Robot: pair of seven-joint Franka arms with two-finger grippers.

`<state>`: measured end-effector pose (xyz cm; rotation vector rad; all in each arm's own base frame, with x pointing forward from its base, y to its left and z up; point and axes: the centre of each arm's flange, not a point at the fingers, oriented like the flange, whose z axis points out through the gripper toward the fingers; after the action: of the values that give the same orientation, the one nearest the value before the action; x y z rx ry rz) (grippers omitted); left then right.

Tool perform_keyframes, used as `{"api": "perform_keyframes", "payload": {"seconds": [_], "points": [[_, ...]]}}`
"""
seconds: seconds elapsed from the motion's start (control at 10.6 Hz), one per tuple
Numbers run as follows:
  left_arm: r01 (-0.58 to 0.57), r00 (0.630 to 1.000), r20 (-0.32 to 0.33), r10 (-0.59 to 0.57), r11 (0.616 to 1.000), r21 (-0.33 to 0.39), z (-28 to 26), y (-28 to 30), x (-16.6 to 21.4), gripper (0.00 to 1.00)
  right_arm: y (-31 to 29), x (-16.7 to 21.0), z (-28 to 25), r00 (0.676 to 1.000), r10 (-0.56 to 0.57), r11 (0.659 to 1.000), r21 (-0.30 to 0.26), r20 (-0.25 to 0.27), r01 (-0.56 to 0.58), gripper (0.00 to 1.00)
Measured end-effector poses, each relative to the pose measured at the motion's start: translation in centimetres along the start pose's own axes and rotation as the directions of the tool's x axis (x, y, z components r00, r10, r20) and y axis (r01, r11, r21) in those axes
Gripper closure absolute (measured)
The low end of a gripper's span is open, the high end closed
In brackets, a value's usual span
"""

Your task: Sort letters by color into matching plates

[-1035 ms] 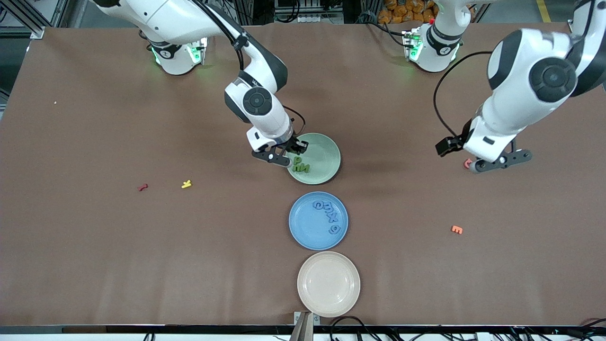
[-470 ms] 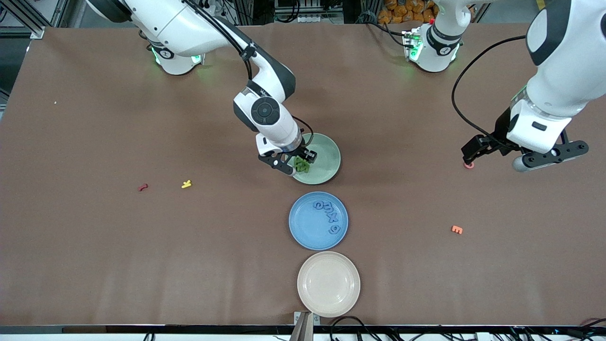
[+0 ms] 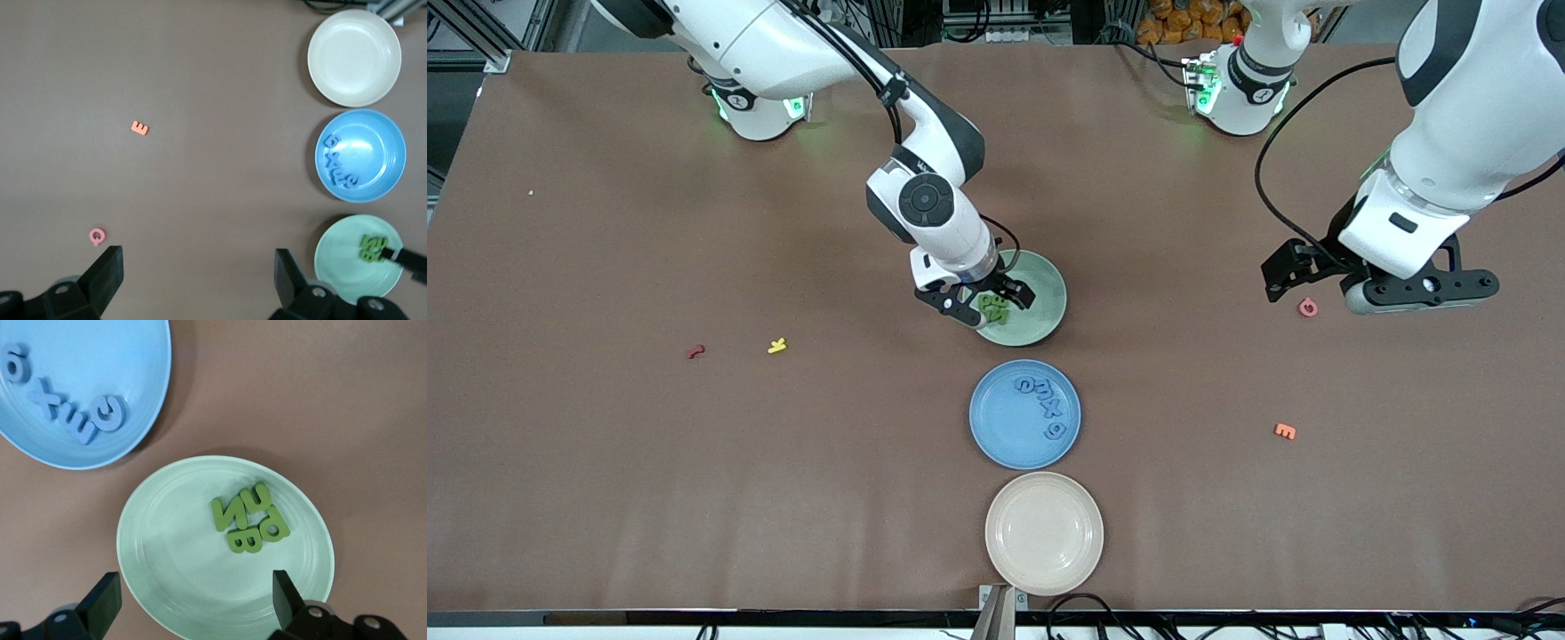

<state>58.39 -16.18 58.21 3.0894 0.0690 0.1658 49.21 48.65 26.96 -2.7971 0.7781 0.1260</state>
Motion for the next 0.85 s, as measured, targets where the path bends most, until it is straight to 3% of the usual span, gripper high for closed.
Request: {"api": "perform_keyframes", "payload": {"seconds": [0.19,0.38,0.85], "points": [[-0.084,0.996,0.003,0.084,0.996,0.001,-0.1,-0.5,0.1,0.00,0.0,0.8,-1.8,1.000,-0.003,1.000,0.012,-0.019,0.003,0.00],[-0.077,0.997,0.013,0.078,0.996,-0.050,-0.3,-0.9,0.3,0.00,0.5,1.7,-4.1,0.999,-0.010,1.000,0.021,-0.041,0.011,0.00],[-0.088,0.996,0.005,0.089,0.995,-0.052,-0.7,0.6,-0.1,0.00,1.3,2.7,-10.6,0.996,-0.027,1.000,-0.003,-0.080,0.027,0.00]]}}
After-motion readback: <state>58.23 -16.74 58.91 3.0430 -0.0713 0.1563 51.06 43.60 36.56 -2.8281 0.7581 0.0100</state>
